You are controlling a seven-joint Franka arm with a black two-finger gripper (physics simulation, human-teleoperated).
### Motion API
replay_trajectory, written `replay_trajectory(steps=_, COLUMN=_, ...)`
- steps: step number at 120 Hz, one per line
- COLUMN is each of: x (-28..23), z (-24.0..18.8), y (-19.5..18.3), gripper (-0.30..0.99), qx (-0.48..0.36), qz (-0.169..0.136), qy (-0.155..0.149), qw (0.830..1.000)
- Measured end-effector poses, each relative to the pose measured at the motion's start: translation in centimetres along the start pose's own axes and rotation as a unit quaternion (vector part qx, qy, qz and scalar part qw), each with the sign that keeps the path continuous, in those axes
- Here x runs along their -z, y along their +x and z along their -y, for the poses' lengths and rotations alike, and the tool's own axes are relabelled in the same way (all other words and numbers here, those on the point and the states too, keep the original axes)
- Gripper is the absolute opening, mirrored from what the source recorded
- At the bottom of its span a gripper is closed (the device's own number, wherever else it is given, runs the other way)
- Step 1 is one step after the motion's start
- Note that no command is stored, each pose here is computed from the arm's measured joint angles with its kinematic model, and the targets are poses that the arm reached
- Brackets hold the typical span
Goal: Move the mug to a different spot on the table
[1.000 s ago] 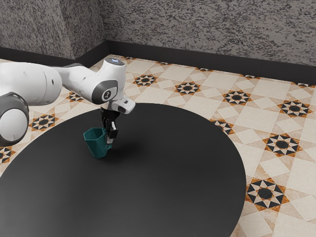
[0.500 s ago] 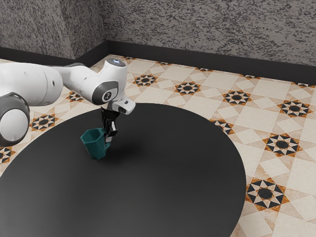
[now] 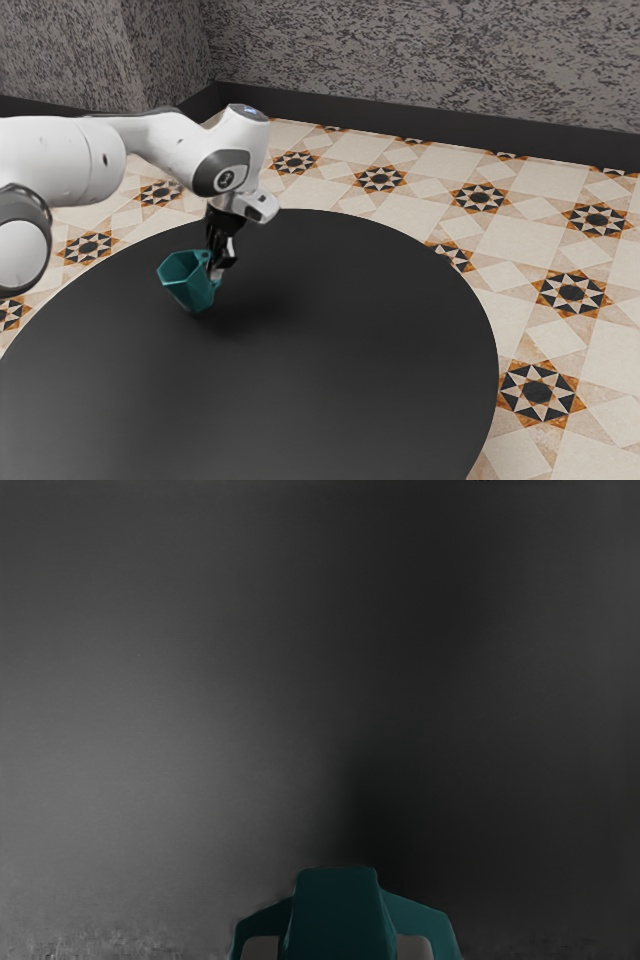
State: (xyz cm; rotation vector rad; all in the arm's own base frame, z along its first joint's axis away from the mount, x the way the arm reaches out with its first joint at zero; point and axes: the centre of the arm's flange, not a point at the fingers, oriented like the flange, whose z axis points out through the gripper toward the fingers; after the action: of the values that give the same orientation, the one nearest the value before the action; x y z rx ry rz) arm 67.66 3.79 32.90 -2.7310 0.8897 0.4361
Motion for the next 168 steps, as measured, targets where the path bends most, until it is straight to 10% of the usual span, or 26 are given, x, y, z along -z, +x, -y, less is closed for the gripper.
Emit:
replay_trajectory(steps=108, x=2.9, z=-22.6, y=3.7, gripper=-0.01, qx=-0.087, qz=0.061, qy=-0.002, qw=0.994)
replay_trajectory(steps=168, x=1.9, z=-20.2, y=5.6, gripper=-0.01, qx=-0.038, qz=0.059, qy=0.028, qw=0.997)
